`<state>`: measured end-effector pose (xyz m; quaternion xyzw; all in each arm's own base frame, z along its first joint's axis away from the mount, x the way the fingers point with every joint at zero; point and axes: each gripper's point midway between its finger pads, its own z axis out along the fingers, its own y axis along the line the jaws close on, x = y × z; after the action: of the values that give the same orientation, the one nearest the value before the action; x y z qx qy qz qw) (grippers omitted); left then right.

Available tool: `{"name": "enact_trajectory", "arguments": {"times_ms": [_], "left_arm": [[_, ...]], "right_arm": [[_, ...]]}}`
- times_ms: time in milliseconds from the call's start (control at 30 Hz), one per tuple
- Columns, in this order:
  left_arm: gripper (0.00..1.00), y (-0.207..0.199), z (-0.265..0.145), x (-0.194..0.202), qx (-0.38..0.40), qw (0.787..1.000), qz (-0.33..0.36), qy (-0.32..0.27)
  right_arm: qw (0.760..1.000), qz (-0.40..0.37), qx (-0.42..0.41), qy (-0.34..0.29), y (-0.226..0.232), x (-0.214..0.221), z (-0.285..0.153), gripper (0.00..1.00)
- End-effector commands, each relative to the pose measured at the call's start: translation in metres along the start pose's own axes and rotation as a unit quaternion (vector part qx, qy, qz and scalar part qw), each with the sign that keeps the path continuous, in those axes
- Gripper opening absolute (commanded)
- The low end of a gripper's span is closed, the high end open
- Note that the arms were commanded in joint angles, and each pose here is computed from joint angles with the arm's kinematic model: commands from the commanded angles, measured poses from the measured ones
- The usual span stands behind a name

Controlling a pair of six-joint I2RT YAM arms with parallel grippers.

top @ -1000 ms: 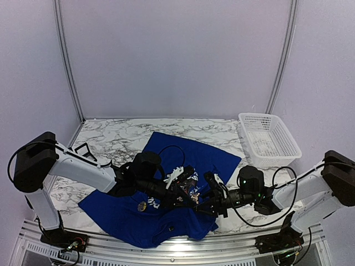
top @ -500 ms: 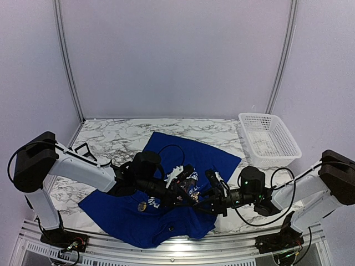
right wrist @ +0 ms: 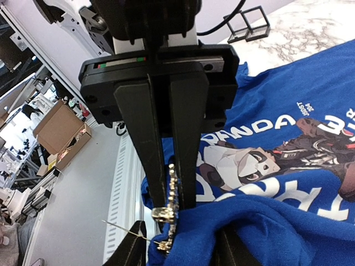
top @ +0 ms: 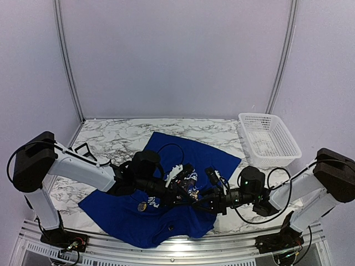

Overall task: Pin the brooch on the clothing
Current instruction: Pin the brooch onto the flattened clothing.

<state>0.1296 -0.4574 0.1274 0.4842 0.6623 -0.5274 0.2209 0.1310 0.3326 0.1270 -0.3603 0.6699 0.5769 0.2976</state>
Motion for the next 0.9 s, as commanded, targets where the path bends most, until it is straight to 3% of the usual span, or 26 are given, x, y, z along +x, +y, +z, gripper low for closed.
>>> {"name": "enact_trajectory", "arguments": {"times_ms": [0,867], "left_arm": [[0.00,-0.013,0.001,0.007,0.014,1.000,0.015,0.014],[0.00,-0.010,0.004,0.018,0.002,0.999,0.020,0.028]], "right_arm": [[0.996,-0.027,-0.016,-0.081,0.010,-0.048,-0.002,0.31],[0.985,0.106,-0.011,-0.138,-0.019,-0.050,-0.003,0.22]]}}
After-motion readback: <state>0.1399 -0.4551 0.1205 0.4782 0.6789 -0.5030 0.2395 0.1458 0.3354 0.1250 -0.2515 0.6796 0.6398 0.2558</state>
